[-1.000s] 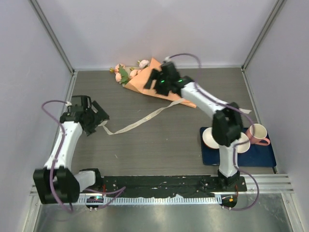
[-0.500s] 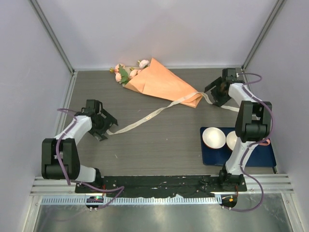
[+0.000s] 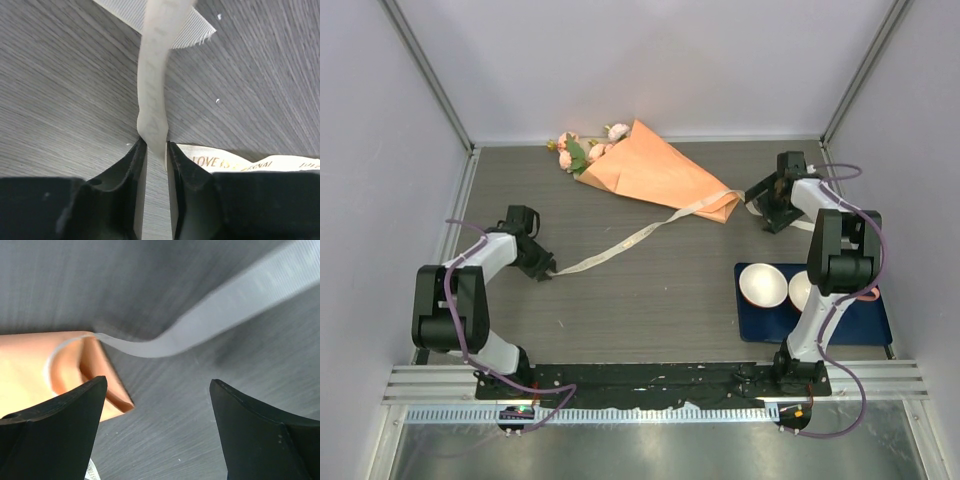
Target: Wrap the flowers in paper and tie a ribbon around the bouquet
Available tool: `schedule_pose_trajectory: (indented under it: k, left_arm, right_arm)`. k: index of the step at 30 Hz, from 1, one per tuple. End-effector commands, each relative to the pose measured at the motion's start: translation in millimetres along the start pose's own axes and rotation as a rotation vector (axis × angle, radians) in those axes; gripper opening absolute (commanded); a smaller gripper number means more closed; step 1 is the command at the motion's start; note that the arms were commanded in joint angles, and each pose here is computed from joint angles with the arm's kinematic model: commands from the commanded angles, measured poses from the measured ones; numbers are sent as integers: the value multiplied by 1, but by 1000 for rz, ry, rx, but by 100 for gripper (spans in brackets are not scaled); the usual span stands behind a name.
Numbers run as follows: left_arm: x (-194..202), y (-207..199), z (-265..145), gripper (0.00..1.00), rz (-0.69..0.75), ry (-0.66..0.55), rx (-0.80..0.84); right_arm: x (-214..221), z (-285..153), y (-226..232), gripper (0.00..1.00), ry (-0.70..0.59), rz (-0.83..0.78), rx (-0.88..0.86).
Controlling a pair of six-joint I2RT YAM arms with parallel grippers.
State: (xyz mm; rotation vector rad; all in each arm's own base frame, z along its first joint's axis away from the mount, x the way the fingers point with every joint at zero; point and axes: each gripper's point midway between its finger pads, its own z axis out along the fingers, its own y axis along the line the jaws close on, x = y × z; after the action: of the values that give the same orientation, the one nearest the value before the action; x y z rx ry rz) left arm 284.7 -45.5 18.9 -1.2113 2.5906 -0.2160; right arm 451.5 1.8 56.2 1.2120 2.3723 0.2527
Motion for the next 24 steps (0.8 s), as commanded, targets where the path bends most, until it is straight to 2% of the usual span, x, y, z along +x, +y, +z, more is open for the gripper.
schedule_pose_trajectory:
  k: [1, 5, 10, 18, 20, 21, 22, 24]
  left_arm:
    - [-16, -4, 2, 22, 29, -57, -19]
    - [-22, -5, -4, 15, 37, -88, -8]
    - [-24, -3, -11, 10, 59, -112, 1]
    - [-25, -3, -16, 5, 80, -127, 18]
    - [-28, -2, -17, 0, 85, -145, 15]
    - [-30, -1, -18, 0, 87, -154, 11]
    - [-31, 1, -18, 0, 82, -153, 3]
    - [-37, 5, -20, 0, 72, -163, -9]
  right_arm:
    - [-6, -16, 4, 91, -53, 235, -40]
    - [-11, -9, 0, 90, -84, 377, -28]
    - [-24, -8, 1, 90, -130, 422, -41]
    - [-17, 26, -12, 91, -71, 567, -10]
    - [-17, 34, -15, 75, -68, 589, 8]
    - [-16, 37, -16, 63, -70, 588, 16]
    - [-17, 38, -18, 37, -72, 577, 32]
    - [-21, 36, -23, 19, -98, 543, 57]
